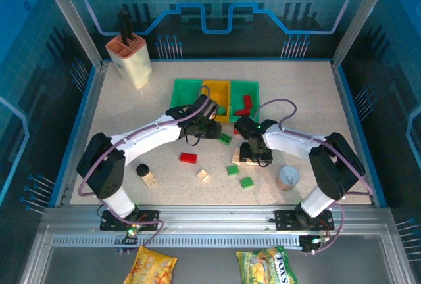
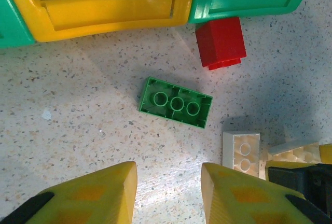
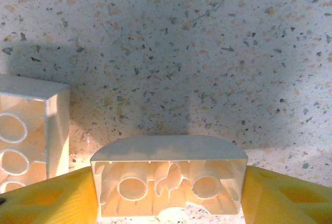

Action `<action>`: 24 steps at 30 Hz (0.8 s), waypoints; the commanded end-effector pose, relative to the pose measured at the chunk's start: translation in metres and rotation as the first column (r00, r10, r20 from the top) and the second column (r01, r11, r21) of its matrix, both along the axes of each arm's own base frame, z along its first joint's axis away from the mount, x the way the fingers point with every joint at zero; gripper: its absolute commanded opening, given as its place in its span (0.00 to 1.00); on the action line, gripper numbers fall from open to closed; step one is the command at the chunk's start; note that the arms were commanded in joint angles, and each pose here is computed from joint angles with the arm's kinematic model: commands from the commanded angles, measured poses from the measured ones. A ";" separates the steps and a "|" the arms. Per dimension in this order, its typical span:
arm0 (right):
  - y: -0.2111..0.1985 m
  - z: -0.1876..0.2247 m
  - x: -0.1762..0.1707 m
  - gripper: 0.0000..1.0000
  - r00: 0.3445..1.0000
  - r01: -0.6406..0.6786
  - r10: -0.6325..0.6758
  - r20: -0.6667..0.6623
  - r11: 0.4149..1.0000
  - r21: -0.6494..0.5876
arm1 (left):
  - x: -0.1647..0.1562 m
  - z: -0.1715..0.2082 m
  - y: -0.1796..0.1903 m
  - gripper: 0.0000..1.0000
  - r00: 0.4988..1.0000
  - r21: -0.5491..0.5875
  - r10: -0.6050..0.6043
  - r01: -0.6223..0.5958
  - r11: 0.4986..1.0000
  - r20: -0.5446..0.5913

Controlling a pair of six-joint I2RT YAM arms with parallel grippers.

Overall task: Sort the legos into containers by color
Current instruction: Pick up the lego from the bottom-center of the table.

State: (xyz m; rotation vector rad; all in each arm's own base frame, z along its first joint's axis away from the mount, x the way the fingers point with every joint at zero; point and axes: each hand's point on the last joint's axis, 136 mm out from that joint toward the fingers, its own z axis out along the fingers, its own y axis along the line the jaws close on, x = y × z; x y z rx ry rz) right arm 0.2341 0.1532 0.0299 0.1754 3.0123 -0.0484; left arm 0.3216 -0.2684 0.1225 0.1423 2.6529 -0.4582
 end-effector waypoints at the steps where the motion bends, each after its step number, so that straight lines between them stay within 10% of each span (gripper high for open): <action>1: -0.002 0.012 -0.001 0.68 1.000 0.005 -0.004 0.024 1.000 -0.018 | -0.004 0.010 0.010 0.38 0.999 -0.001 0.029 -0.029 1.000 0.025; 24: 0.047 0.082 0.066 0.68 0.981 -0.121 0.115 0.155 0.992 0.025 | -0.029 0.008 0.106 0.39 0.980 -0.002 0.199 -0.199 0.980 0.009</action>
